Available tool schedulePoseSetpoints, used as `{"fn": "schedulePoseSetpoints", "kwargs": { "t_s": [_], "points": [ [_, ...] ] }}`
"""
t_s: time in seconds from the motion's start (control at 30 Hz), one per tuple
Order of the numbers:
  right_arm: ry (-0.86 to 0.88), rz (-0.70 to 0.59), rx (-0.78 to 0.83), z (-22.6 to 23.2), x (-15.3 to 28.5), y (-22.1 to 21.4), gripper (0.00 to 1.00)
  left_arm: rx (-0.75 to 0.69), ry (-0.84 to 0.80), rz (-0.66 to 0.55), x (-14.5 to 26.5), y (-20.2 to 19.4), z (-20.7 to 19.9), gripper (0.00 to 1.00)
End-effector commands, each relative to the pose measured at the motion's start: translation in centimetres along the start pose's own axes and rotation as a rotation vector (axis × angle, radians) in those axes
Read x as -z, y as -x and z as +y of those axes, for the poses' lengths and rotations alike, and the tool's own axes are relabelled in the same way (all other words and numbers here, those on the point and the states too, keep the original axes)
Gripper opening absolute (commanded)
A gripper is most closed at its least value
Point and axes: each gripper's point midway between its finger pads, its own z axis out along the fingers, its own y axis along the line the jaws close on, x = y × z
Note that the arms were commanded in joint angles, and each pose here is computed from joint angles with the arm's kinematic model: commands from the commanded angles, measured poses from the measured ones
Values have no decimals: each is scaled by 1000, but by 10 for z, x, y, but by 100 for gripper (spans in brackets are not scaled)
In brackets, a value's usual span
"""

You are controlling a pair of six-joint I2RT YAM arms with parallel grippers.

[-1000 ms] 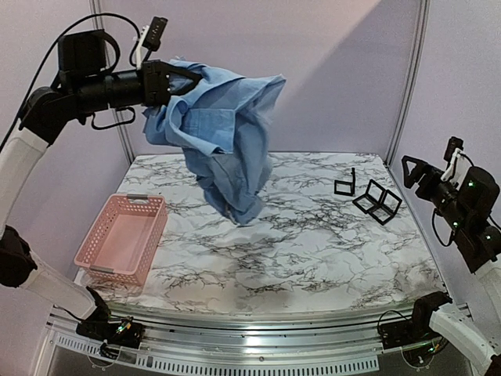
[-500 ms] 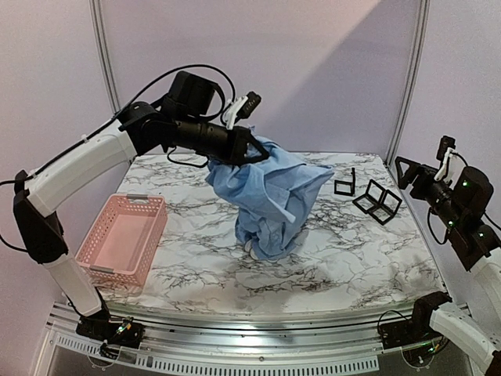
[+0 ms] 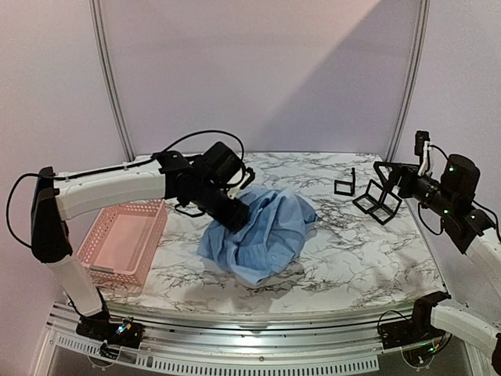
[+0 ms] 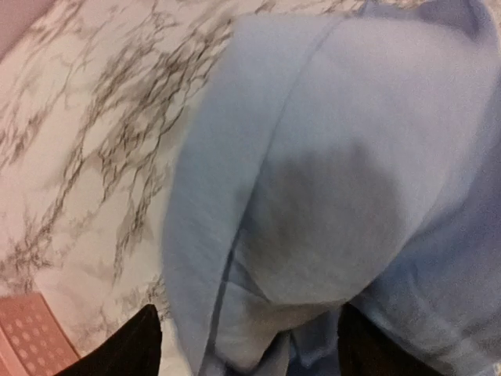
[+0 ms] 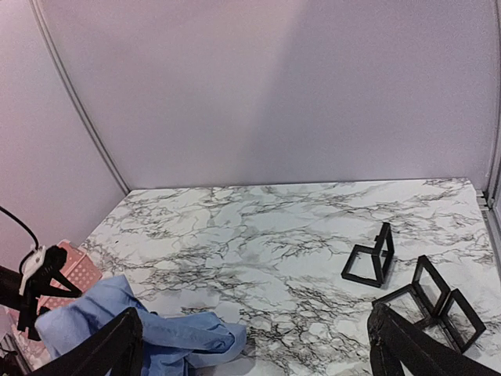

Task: Remove the brooch from the garment
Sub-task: Place the crumpled clothing at the center of the board, then pick up the crumpled clothing from the center of the board.

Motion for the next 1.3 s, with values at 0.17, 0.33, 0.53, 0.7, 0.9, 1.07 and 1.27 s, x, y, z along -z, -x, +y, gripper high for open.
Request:
{"fn": "schedulePoseSetpoints", "kwargs": {
  "t_s": [0.17, 0.33, 0.53, 0.7, 0.9, 1.07, 1.27],
  "points": [
    [207, 119, -104, 48, -8, -1, 99, 182, 38, -285, 64, -9, 37, 100],
    [207, 221, -221, 60, -21, -28, 99, 315, -22, -318, 64, -24, 36, 100],
    [128, 405, -295, 79, -46, -91, 99, 417, -85, -285, 42, -48, 27, 100],
    [115, 504, -318, 110, -70, -133, 95, 466, -60, -284, 36, -62, 33, 99],
    [143, 618, -261, 164, -103, -186, 95, 521, -147, -275, 18, -75, 19, 99],
    [178, 710, -226, 192, -120, -231, 91, 532, -214, -245, 9, -85, 4, 99],
    [247, 681, -251, 209, -133, -230, 43, 543, -260, -245, 6, -87, -5, 63]
  ]
}}
